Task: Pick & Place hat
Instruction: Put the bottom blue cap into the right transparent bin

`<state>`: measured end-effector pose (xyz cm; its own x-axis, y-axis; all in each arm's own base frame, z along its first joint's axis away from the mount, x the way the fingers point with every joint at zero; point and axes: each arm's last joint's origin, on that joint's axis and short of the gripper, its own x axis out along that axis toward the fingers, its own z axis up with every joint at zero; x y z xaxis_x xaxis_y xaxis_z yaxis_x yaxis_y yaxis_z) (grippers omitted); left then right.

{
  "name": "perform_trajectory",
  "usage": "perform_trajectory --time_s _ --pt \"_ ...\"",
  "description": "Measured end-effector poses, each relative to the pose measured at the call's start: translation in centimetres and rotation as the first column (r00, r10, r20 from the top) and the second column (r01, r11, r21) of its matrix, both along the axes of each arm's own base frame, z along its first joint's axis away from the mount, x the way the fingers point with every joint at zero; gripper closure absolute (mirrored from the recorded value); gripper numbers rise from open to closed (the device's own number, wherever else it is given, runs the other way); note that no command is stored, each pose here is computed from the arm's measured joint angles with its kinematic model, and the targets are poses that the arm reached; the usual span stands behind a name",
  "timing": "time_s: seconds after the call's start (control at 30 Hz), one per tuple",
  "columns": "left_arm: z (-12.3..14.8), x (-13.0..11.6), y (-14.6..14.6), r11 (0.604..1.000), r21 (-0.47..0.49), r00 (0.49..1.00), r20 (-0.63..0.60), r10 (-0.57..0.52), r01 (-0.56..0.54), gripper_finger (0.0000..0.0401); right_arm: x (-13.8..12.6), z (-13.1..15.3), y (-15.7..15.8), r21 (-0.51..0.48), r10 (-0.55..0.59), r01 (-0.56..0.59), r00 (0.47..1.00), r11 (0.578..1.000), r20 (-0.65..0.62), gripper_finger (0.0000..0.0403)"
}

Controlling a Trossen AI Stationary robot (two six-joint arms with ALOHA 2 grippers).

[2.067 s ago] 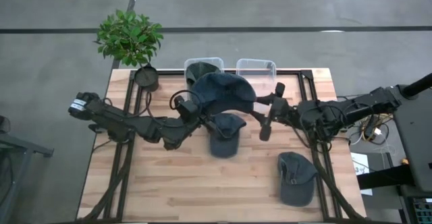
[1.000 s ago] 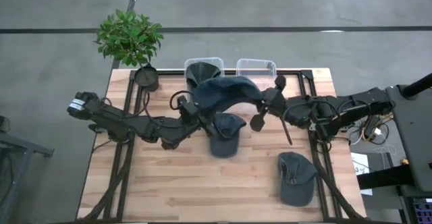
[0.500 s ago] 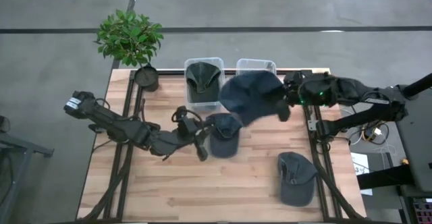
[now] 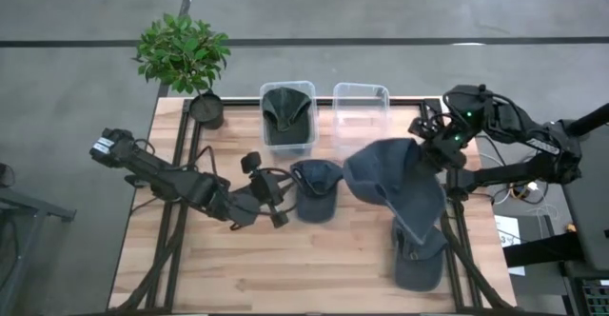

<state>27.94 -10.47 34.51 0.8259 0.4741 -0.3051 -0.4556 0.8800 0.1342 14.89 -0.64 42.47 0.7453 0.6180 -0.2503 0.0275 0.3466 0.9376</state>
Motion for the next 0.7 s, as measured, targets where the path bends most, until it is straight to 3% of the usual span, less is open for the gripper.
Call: perform_trajectory --time_s 0.13,0.27,0.33,0.4,0.47,0.57,0.63,0.7 --pt "-0.3 -0.1 0.1 1.0 0.011 1.0 -0.031 0.001 -0.001 0.0335 0.1 0.0 0.0 0.084 0.008 -0.003 0.998 0.996 -0.063 0.0394" --pt "-0.3 -0.1 0.1 1.0 0.01 0.999 -0.032 0.001 -0.001 0.0335 0.6 -0.2 -0.1 0.085 -0.003 0.01 0.997 0.996 -0.08 0.0394" --pt "-0.3 -0.2 0.1 1.0 0.011 0.999 -0.034 0.001 -0.001 0.0335 1.1 -0.4 -0.3 0.04 -0.04 0.042 0.997 0.998 -0.07 0.0394" --pt "-0.3 -0.2 0.1 1.0 0.014 0.999 -0.037 0.0 0.001 0.0335 1.8 -0.8 -0.7 -0.071 -0.129 0.126 0.991 0.99 -0.039 0.0394" --pt "-0.3 -0.2 0.1 1.0 0.016 0.999 -0.037 0.0 0.001 0.0335 2.8 -1.3 -1.4 -0.204 -0.252 0.243 0.968 0.948 -0.018 0.0394" --pt "-0.3 -0.3 0.1 1.0 0.024 0.999 -0.047 -0.004 0.005 0.0335 4.1 -2.2 -3.0 -0.394 -0.421 0.392 0.907 0.831 0.014 0.0394" --pt "-0.2 -0.5 0.3 0.999 0.039 0.998 -0.061 -0.008 0.01 0.0335 4.8 -2.8 -4.2 -0.48 -0.497 0.445 0.867 0.756 0.021 0.0394" --pt "0.0 -0.9 0.5 0.999 0.044 0.998 -0.068 -0.007 0.01 0.0335 5.5 -3.5 -5.6 -0.528 -0.545 0.466 0.838 0.71 0.007 0.0394"
